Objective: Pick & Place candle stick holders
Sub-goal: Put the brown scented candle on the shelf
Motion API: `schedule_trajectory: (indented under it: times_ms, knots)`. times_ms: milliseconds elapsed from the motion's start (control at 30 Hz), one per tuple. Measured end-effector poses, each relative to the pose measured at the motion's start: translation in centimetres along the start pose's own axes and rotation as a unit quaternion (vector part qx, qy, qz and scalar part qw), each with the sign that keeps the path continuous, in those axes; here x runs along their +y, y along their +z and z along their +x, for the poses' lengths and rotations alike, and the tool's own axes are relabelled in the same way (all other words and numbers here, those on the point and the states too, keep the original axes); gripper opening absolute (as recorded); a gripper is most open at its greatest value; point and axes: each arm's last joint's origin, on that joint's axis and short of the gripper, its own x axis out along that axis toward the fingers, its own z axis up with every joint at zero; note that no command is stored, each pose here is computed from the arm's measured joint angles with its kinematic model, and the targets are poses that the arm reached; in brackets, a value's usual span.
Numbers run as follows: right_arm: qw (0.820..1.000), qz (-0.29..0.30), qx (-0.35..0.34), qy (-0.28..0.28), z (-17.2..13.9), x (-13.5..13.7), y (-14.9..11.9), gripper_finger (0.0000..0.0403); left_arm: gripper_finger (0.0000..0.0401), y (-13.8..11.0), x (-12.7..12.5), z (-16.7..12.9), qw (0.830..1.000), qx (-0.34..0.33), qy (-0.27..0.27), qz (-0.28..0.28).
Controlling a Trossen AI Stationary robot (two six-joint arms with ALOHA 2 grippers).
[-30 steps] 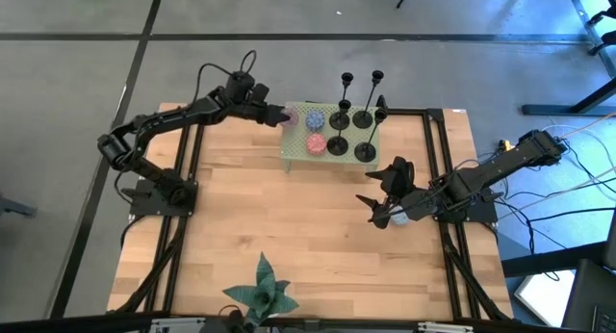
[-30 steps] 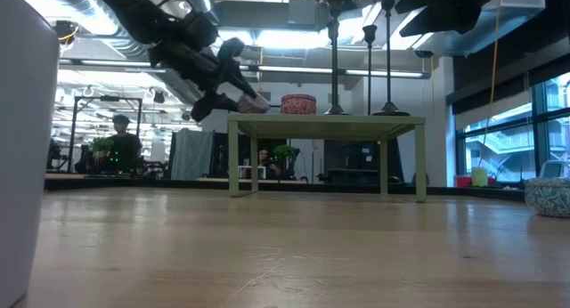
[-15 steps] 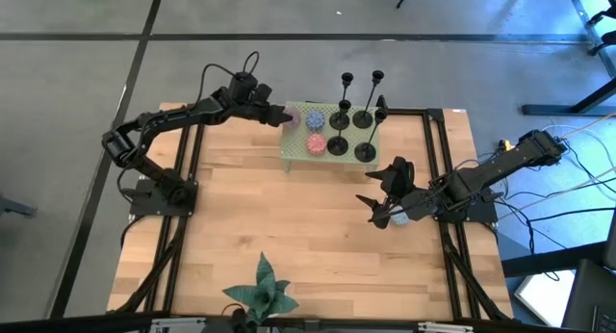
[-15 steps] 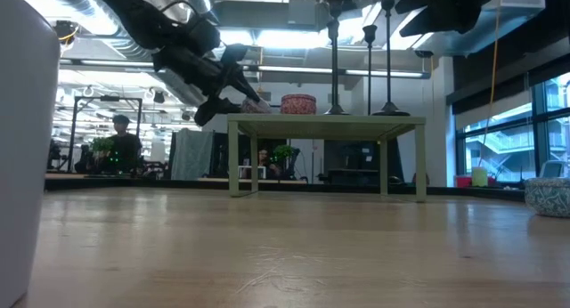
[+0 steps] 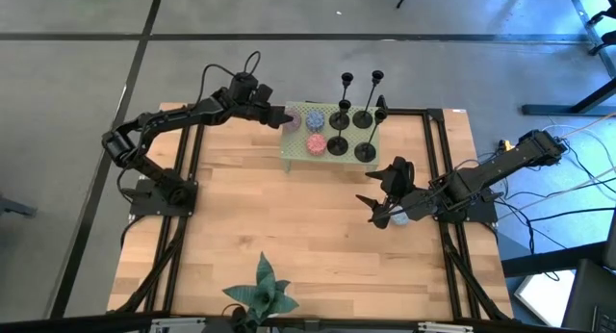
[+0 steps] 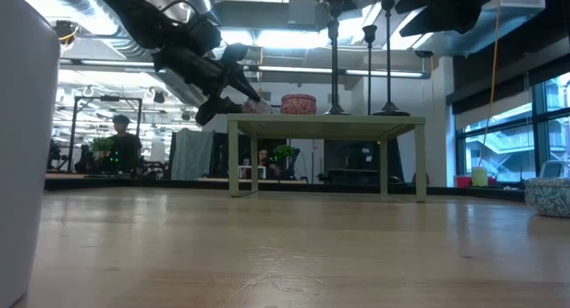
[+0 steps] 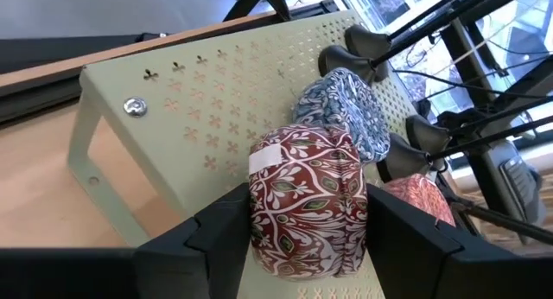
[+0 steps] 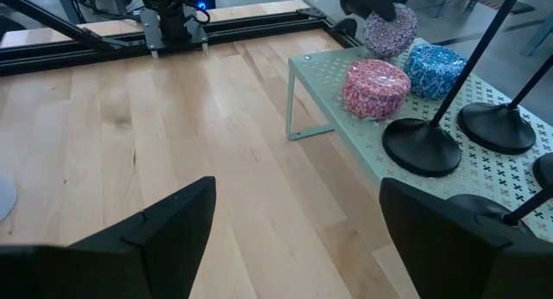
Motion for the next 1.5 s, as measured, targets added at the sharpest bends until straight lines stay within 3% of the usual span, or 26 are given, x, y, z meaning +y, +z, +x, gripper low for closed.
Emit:
schedule_trajectory:
  times_ms: [600, 1500]
  knots:
    - [1.000, 0.001, 0.000, 0.000, 0.00, 0.00, 0.00, 0.0328, 0.0239, 0.00, 0.00, 0.00, 1.000, 0.000, 0.000, 0.023]
    - [1.000, 0.000, 0.000, 0.000, 0.00, 0.00, 0.00, 0.0328, 0.0240, 0.19, 0.22, -0.29, 1.000, -0.002, 0.000, 0.016]
